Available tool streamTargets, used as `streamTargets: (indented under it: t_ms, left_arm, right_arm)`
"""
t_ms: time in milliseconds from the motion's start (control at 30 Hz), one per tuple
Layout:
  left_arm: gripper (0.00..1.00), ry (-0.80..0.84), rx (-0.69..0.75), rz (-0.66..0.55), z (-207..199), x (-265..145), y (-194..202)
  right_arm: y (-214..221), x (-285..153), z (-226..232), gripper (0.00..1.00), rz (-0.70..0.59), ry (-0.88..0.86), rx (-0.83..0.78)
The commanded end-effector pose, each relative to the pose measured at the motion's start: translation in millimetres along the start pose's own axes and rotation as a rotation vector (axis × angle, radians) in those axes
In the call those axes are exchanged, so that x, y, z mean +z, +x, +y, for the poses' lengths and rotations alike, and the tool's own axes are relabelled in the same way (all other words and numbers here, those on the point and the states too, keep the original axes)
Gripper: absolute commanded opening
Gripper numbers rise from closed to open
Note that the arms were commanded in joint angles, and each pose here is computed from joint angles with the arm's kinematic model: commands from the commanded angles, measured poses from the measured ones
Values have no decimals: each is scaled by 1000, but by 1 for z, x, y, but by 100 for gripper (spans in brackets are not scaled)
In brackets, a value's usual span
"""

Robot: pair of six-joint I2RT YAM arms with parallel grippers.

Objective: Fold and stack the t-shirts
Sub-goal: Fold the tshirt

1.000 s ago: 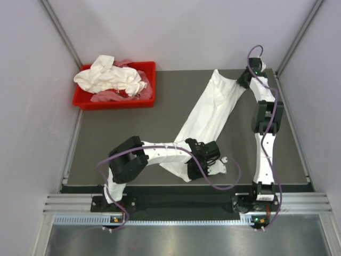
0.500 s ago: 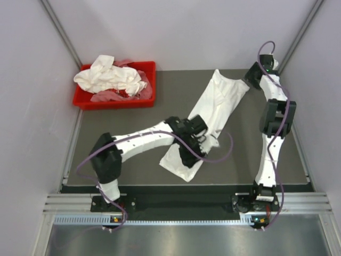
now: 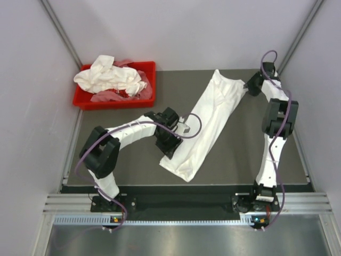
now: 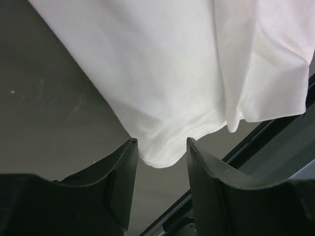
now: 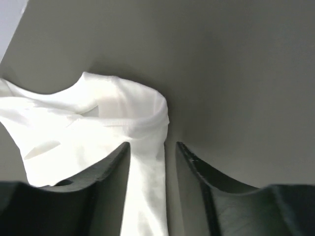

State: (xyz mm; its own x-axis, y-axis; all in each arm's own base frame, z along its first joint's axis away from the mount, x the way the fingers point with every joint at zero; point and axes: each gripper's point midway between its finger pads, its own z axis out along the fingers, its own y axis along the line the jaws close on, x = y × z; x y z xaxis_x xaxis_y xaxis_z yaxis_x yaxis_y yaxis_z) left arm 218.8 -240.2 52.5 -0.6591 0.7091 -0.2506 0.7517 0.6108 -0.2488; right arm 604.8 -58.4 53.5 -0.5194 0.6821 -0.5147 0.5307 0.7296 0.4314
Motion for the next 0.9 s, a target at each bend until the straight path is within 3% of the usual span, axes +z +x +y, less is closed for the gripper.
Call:
streamTargets:
  t_ms: [0, 133, 167, 300, 433, 567, 867]
  left_arm:
    - [49, 55, -31, -13, -6, 14, -2]
    - [37, 100, -56, 49, -11, 31, 12]
    - [25, 125, -57, 60, -15, 33, 15]
    - [0, 193, -19, 97, -36, 42, 22]
    - [0, 305, 90, 107, -80, 47, 26]
    - [0, 326, 225, 77, -114, 54, 4]
    - [0, 405, 301, -37, -156, 69, -43]
  right_arm:
    - [-1, 9, 22, 41, 5, -83, 65]
    - [4, 21, 24, 21, 21, -101, 108]
    - [5, 23, 26, 19, 23, -109, 115]
    - [4, 31, 40, 3, 24, -152, 151]
    - [-3, 45, 60, 0, 6, -221, 191]
    - [-7, 57, 83, 0, -10, -286, 253]
    - [-11, 74, 128, 0, -90, -409, 335]
